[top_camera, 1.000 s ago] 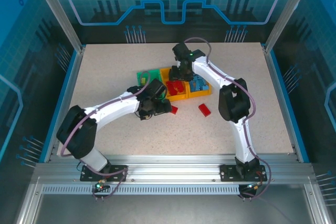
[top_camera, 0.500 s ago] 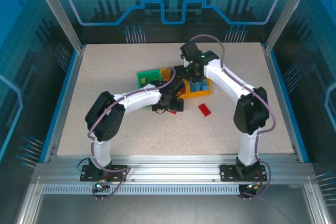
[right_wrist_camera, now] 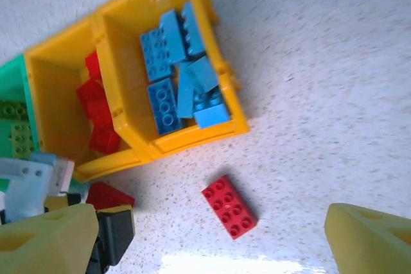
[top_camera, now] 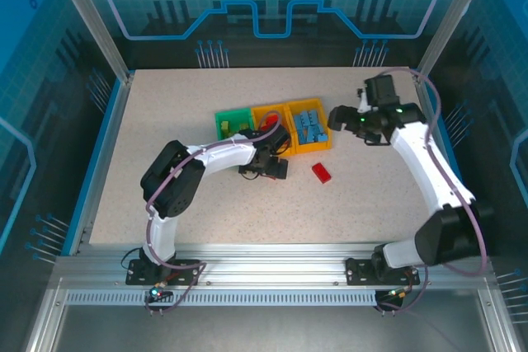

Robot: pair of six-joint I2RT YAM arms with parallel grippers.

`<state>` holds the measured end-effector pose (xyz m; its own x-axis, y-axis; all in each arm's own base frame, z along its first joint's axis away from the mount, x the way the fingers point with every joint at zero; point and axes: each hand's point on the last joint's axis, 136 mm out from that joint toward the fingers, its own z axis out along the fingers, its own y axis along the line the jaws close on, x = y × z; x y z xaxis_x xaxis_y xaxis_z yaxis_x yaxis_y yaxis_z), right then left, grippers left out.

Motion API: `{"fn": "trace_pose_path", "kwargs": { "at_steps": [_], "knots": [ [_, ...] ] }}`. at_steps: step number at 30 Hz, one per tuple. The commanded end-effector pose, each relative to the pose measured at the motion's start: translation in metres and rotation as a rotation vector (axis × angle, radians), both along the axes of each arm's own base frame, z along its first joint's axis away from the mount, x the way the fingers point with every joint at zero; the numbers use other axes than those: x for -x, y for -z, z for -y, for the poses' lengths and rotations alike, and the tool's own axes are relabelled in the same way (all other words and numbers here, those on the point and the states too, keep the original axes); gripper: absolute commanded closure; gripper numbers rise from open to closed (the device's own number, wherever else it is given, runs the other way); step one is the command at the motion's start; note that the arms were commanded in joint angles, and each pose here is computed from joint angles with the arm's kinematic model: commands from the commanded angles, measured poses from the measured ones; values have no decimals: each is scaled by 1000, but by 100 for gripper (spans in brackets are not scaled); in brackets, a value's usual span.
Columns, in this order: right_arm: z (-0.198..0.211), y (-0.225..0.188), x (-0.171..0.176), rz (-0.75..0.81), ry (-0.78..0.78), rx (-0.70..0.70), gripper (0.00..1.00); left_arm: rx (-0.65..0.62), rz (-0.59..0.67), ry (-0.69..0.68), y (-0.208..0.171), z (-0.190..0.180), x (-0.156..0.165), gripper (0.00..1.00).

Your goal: Sort the legos into containers by color

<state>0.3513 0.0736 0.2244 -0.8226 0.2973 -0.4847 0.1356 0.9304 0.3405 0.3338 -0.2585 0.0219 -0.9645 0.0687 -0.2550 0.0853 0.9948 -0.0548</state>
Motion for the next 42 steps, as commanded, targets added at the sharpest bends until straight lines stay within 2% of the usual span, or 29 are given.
{"fn": "trace_pose_path", "kwargs": {
  "at_steps": [1,9,15,23,27,32,35,39,42],
  "knots": [
    [19,-7,18,7,8,8,7,-18,14,23,4,-3,0,1],
    [56,19,55,-27,66,6,6,-45,4,41,16,-3,-2,2],
    [57,50,78,-95,71,-10,6,-46,-7,47,24,-3,-1,3],
    [61,59,89,-109,83,-9,6,-25,12,82,30,4,-5,7],
    [61,60,91,-109,86,-10,6,-3,-6,82,32,9,-4,15],
    [60,63,90,-118,88,-26,6,29,-31,58,32,8,7,38],
    [52,67,88,-116,52,-55,9,62,-38,29,26,7,13,47],
    [34,80,91,-112,-37,-21,10,113,-18,-22,0,8,15,48],
    [19,97,96,-132,-90,27,10,146,31,-41,-35,12,7,48]
  ]
}}
